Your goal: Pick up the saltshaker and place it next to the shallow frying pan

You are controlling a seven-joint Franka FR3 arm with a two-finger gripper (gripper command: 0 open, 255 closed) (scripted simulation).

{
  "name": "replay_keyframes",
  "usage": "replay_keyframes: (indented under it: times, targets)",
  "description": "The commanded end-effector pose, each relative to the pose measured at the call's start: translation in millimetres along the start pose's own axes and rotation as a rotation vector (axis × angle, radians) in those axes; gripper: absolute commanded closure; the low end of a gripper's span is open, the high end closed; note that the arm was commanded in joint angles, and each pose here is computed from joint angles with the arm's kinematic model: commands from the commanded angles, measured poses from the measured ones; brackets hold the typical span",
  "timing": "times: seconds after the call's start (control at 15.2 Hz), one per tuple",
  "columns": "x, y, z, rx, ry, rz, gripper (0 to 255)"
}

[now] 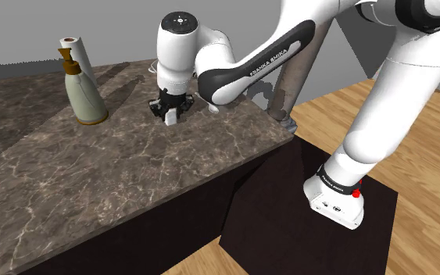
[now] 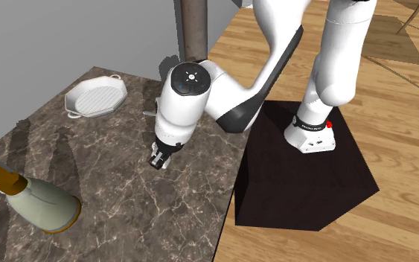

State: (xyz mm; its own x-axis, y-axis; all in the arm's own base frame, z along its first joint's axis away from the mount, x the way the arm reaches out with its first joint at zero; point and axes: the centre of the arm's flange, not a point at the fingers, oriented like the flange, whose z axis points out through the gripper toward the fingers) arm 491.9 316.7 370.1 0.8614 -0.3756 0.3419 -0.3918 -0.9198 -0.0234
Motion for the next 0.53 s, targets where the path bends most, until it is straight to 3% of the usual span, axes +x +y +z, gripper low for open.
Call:
replay_keyframes:
  times: [0.0,0.46]
  targets:
    - [4,0,-11,0.000,-0.001,0.000,255]
    - [16,-1,-46,0.000,-0.001,0.000,255]
